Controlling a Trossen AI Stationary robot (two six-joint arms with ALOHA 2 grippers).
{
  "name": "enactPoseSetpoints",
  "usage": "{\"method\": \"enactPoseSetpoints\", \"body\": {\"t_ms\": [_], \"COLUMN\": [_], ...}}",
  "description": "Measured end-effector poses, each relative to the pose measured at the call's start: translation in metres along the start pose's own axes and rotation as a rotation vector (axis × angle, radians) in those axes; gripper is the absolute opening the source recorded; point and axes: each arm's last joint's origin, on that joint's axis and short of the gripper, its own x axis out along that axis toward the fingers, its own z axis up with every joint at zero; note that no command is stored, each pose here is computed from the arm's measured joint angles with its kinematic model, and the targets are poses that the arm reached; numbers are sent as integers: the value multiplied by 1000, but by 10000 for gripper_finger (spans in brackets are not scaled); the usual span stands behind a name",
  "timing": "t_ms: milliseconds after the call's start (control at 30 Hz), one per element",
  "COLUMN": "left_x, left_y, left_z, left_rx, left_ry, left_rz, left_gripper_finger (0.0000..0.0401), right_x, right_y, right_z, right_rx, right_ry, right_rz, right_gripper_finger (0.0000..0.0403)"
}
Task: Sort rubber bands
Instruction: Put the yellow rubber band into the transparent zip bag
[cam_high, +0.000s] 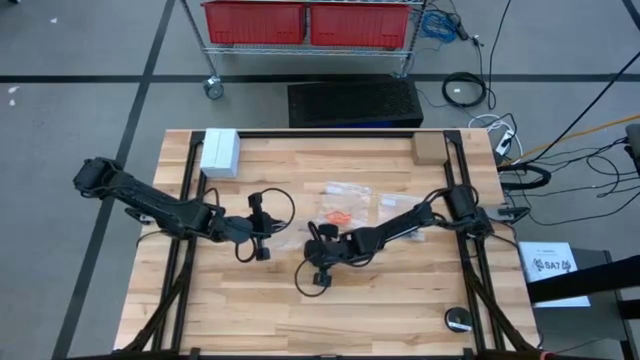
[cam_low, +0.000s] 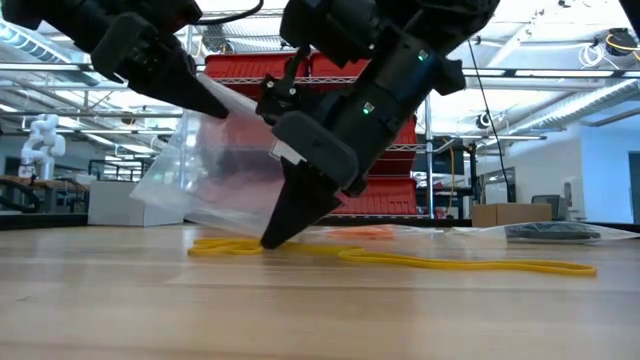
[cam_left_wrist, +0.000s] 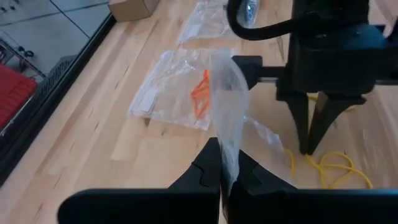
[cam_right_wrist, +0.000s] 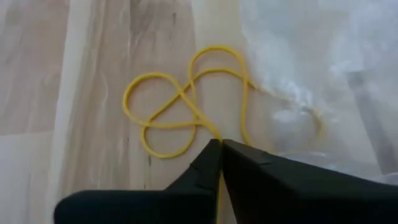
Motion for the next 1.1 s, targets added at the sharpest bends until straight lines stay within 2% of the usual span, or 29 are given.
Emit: {"method": "enactPoseSetpoints", "body": {"t_ms": [133,367,533,667,800,900,1100], "left_x": [0,0,0,0,0,0,0], "left_y": [0,0,-1,-1,-1,-1,-2], "left_z": [1,6,6,8,8,8,9], "left_rx": [14,4,-16,20,21,21,19], "left_ry": [-10,-56,-54,-73,-78,-77,-81], "left_rz": [0,-10,-27,-27,-27,-27,-46], "left_gripper_finger": [0,0,0,0,0,0,0], "right_x": [-4,-27,-70,-100,-142,-152,-147], "right_y": [6,23,41,51,60,61,44], "right_z": [2,17,44,48,58,59,70], "right_rx": [-27,-194,-277,-335,-351,-369,-384], "right_ry": [40,126,29,23,-79,-119,-133], "right_rz": [-17,-127,-208,-315,-439,-504,-602], "right_gripper_finger": [8,1,1,0,0,0,0]}}
